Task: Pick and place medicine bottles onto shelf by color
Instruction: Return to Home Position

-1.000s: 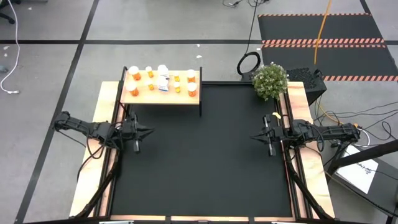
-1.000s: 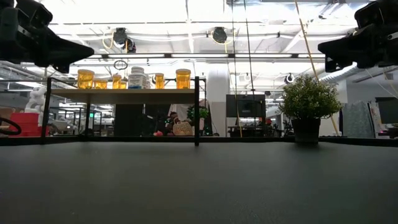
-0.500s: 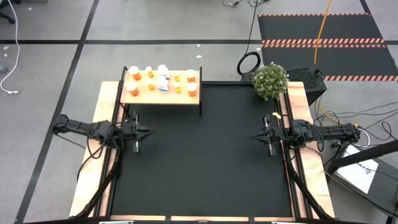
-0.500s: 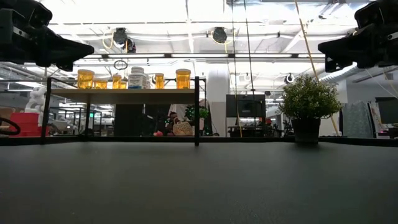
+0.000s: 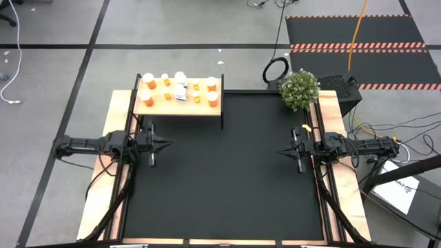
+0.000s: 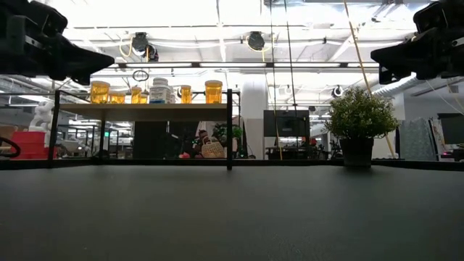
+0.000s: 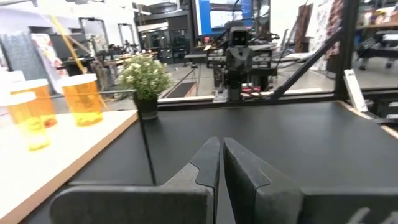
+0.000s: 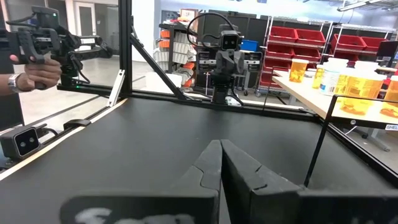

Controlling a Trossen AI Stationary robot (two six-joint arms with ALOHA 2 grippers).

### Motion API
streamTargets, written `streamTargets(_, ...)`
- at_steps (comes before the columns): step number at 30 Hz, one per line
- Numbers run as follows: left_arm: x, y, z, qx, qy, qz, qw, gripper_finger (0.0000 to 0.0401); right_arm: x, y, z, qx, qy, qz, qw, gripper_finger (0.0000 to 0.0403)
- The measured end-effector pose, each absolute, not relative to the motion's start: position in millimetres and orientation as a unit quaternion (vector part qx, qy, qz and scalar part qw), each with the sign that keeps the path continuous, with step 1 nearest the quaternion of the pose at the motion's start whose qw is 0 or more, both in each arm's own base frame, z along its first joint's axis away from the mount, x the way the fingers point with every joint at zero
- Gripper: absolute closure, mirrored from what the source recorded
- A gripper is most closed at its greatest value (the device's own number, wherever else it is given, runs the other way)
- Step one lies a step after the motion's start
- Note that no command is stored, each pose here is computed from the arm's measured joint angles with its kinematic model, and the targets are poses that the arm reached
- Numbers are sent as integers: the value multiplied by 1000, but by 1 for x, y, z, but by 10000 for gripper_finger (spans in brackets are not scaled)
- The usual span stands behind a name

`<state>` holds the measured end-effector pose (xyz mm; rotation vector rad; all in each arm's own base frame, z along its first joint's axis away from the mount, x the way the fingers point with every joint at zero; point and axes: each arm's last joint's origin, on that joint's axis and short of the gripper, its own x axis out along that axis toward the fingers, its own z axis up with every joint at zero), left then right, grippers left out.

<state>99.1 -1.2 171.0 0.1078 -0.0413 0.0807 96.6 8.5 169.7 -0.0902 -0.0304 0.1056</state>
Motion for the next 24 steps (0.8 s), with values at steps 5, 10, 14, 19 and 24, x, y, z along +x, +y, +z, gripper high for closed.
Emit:
streamTargets(5,99,3,170,54,-17,52,997,375,97,9,170,-45,-15,53,997,403)
streamTargets(10,99,5,168,52,-4,55,997,375,97,9,170,-45,-15,53,997,403)
streamTargets(14,99,7,168,42,-3,61,997,375,97,9,170,-45,-15,53,997,403)
streamTargets(19,99,7,168,43,-3,60,997,375,97,9,170,-45,-15,53,997,403)
streamTargets(24,99,6,167,49,-1,56,997,375,97,9,170,-45,-15,53,997,403)
